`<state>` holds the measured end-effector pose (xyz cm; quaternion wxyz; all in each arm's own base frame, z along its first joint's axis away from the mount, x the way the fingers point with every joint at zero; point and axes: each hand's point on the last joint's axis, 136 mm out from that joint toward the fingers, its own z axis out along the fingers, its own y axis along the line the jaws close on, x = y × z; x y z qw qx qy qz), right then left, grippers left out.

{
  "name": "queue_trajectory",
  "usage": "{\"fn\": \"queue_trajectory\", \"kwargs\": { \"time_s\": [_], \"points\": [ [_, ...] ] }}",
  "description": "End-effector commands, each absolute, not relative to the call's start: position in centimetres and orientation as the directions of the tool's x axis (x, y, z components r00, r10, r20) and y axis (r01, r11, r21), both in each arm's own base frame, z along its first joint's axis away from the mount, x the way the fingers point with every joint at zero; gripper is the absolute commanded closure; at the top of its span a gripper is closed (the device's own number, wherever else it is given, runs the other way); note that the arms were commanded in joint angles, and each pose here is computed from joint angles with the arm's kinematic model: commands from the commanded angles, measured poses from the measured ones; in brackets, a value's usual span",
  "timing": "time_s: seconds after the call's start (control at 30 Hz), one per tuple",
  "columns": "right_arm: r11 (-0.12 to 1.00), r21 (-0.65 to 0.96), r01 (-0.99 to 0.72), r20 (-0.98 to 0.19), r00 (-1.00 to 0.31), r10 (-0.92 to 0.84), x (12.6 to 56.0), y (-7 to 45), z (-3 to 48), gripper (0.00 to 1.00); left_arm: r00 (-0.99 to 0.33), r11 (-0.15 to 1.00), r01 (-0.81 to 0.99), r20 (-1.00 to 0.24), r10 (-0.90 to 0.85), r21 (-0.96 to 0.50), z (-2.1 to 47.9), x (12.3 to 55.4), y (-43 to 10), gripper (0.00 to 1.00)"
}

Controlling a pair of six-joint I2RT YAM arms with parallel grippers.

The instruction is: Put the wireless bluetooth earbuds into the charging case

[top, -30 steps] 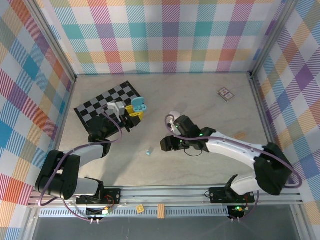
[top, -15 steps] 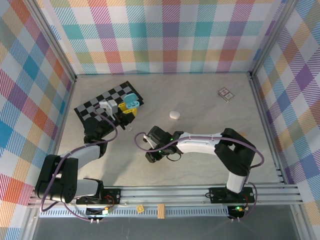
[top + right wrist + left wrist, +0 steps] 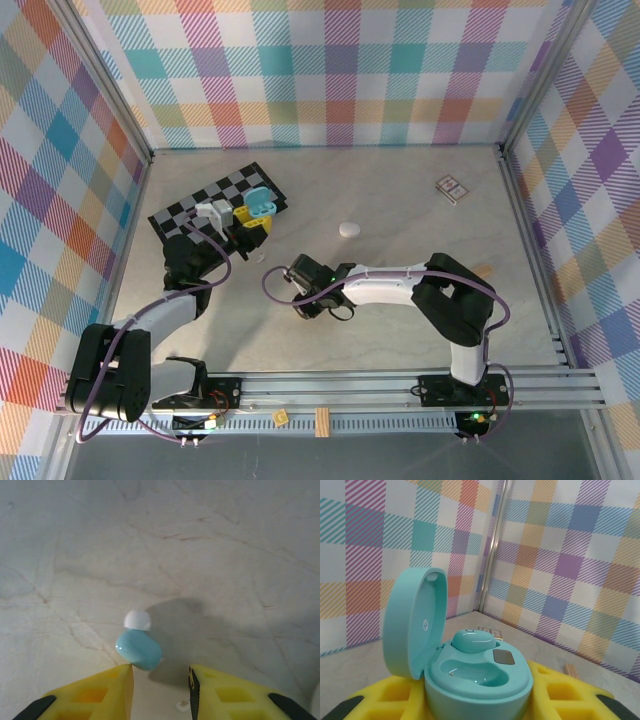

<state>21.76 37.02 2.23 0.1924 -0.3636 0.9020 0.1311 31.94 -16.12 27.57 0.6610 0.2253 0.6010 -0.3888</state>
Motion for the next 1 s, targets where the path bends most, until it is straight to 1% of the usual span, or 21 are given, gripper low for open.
{"fn": "queue_trajectory", "kwargs": {
  "time_s": [0.0,0.13,0.2,0.33,0.43,0.57,0.63,0.7,0.77,0.83,0.97],
  "points": [
    [0.746,0.043,-0.664,-0.466,-0.674,-0.573,23.7,36.6,2.7,0.62,0.032,0.613,0.779,-0.969,-0.244,-0.129,28.9,32.0,-15.6,0.63],
    [0.767,0.091,-0.635,-0.486,-0.701,-0.522,24.7,36.8,3.1,0.62,0.032,0.614,0.778,-0.968,-0.248,-0.131,29.1,32.0,-15.6,0.63],
    [0.768,0.149,-0.623,-0.490,-0.721,-0.490,24.8,37.2,3.4,0.62,0.031,0.620,0.773,-0.968,-0.250,-0.135,29.0,32.0,-15.5,0.63],
    [0.759,0.307,-0.574,-0.484,-0.781,-0.395,24.7,37.6,4.3,0.62,0.031,0.640,0.755,-0.967,-0.252,-0.143,28.9,32.2,-15.1,0.63],
    [0.736,0.446,-0.510,-0.450,-0.838,-0.308,24.4,37.7,5.5,0.60,0.032,0.650,0.747,-0.969,-0.247,-0.141,28.8,32.3,-15.0,0.63],
    [0.678,0.644,-0.355,-0.316,-0.930,-0.188,23.6,38.0,6.7,0.54,0.029,0.654,0.744,-0.972,-0.234,-0.135,28.7,32.4,-15.0,0.63],
    [0.667,0.696,-0.266,-0.233,-0.962,-0.141,23.0,38.2,6.8,0.53,0.033,0.656,0.744,-0.972,-0.233,-0.131,28.7,32.4,-15.0,0.63],
    [0.671,0.720,-0.177,-0.144,-0.984,-0.106,22.5,38.3,6.5,0.52,0.036,0.656,0.744,-0.972,-0.231,-0.129,28.8,32.3,-15.0,0.63],
    [0.674,0.729,-0.117,-0.093,-0.993,-0.071,22.3,38.3,6.3,0.52,0.037,0.655,0.745,-0.973,-0.227,-0.125,28.8,32.2,-15.0,0.63],
    [0.692,0.717,-0.085,-0.081,-0.996,-0.039,22.5,38.0,6.2,0.52,0.036,0.656,0.744,-0.974,-0.224,-0.123,28.7,32.2,-15.0,0.64],
    [0.705,0.707,-0.054,-0.045,-0.998,-0.031,22.5,38.0,5.5,0.52,0.036,0.655,0.746,-0.974,-0.222,-0.122,28.7,32.2,-15.0,0.63]
  ]
}}
